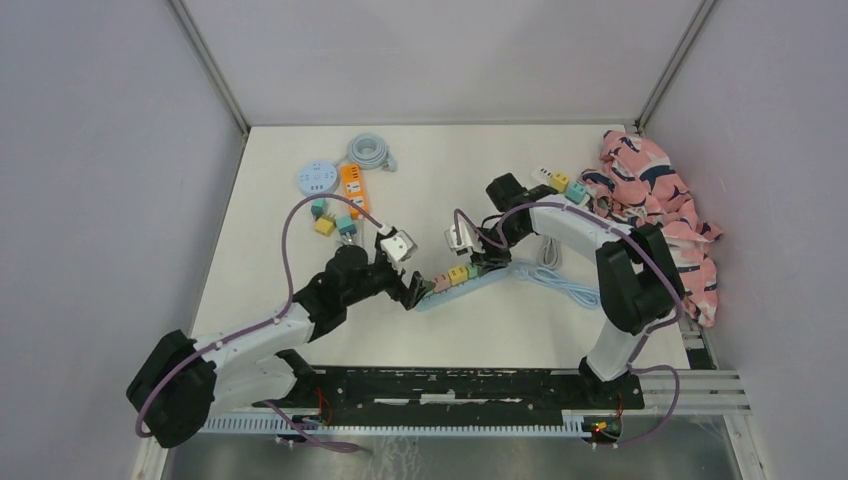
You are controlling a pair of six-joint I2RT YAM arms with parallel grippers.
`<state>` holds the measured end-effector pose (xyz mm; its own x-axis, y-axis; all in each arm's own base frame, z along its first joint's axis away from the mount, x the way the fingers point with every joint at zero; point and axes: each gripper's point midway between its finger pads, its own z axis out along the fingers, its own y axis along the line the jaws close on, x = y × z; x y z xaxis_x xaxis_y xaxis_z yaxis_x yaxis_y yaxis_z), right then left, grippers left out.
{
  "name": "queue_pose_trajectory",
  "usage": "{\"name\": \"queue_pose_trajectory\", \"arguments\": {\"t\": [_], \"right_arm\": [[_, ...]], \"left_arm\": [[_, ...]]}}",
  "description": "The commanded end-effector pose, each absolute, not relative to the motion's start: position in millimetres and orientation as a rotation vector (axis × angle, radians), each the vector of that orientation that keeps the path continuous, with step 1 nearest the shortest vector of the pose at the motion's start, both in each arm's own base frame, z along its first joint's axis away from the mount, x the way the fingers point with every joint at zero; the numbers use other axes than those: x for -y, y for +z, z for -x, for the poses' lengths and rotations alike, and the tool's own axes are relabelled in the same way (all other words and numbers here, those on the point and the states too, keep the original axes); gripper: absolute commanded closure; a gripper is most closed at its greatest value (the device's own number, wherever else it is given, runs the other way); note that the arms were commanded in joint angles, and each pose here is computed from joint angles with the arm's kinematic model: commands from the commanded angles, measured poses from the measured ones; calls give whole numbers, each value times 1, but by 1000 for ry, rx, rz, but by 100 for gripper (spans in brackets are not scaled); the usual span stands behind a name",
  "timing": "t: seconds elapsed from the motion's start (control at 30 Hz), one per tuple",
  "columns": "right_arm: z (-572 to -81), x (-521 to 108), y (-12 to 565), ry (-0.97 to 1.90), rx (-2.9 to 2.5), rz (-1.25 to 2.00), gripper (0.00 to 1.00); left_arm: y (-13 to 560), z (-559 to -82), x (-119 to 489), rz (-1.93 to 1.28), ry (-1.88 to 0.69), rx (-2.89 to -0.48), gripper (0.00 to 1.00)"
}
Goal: Pull the plug off the socket
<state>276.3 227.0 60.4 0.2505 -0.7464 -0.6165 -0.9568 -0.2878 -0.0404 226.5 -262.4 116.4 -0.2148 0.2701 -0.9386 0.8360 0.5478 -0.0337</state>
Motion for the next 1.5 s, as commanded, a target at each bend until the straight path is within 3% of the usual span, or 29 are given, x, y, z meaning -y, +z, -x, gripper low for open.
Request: {"name": "queue_pose_trajectory", "arguments": {"t": [0.0, 0.53, 1.23, 1.47], "right_arm": [[-273, -235, 86, 684, -1592, 1943, 100], [-252, -239, 75, 710, -1750, 1821, 100], [-241, -249, 69, 754, -1730, 1857, 100], [-241, -248, 68, 751, -1723, 1867, 100]], "left_arm": [[170, -239, 247, -685, -662, -1621, 1], [174, -186, 268, -807, -962, -1396, 4], [113, -208, 325, -1176, -716, -1472, 7], [91, -223, 331, -1276, -621, -1531, 19]]}}
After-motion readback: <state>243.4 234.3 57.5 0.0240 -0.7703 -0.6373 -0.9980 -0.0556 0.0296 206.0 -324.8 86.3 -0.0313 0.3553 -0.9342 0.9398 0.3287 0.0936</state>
